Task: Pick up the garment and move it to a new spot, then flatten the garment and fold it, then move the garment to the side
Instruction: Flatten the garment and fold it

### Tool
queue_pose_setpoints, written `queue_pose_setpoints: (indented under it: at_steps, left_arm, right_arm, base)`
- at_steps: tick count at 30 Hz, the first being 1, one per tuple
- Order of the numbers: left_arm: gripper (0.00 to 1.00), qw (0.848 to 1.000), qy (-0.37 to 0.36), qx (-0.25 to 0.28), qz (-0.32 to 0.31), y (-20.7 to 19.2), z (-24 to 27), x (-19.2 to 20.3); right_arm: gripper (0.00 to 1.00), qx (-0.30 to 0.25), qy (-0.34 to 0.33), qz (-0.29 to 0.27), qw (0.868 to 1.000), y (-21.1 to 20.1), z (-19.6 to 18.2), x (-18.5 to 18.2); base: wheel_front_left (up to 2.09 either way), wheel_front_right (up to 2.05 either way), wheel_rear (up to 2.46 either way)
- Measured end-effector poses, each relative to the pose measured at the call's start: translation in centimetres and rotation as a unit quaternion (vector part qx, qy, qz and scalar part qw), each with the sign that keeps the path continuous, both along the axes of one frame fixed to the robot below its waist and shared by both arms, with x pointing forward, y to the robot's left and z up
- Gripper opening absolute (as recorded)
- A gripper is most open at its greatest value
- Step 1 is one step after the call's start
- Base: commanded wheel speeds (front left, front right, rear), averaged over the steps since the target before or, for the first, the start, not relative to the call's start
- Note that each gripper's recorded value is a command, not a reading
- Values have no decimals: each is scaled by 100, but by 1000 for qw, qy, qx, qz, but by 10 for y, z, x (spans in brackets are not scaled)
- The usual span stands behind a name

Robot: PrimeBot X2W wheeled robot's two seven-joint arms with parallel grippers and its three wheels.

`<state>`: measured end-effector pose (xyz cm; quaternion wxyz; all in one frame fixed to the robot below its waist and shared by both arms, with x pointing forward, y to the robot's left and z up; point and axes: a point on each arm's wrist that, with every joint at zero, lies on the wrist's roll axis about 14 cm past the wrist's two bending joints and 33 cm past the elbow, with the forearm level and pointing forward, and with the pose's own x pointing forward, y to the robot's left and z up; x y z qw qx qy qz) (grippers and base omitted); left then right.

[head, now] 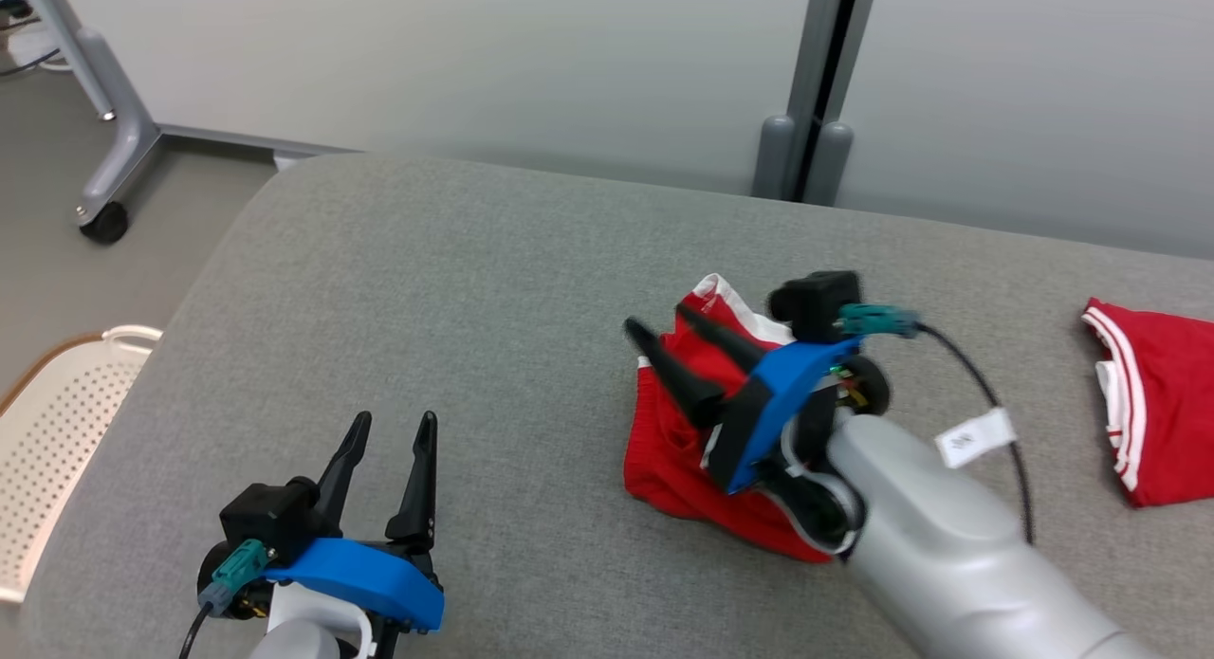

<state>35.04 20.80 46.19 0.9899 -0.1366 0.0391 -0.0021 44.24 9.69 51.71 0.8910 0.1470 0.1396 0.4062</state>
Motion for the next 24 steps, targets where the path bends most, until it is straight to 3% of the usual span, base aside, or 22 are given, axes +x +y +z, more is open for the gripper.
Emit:
queue_pose_setpoints:
  at_steps: [6, 10, 15, 19, 20, 21, 22, 24]
  left_arm:
    - [100, 1000, -12, 1, -9, -6, 7, 2]
    - [100, 1000, -22, 2, -14, -9, 12, 2]
    - [100, 999, -28, 8, -23, -14, 15, 4]
    - [100, 999, -26, 10, -25, -15, 14, 5]
    - [100, 999, -25, 11, -25, -15, 13, 5]
    - [100, 999, -24, 11, -24, -15, 13, 5]
    - [100, 999, -23, 11, -24, -14, 12, 5]
    - [100, 1000, -21, 12, -21, -12, 11, 5]
  right_arm:
    - [100, 13, -84, -95, 992, -81, 24, 29]
    - [100, -3, -102, -159, 982, -137, 22, 37]
    - [100, -28, -90, -206, 974, -177, 3, 36]
    - [100, -30, -72, -210, 975, -173, -13, 32]
    - [88, -27, -66, -209, 975, -169, -16, 31]
    - [33, -27, -59, -206, 976, -164, -21, 30]
    - [0, -30, -52, -201, 978, -159, -26, 28]
    - [0, -43, -27, -188, 981, -147, -41, 24]
  base:
    - [0, 0, 0]
    - [0, 0, 0]
    - [0, 0, 0]
    - [0, 0, 0]
    - [0, 0, 0]
    - [0, 0, 0]
    - [0, 0, 0]
    - [0, 0, 0]
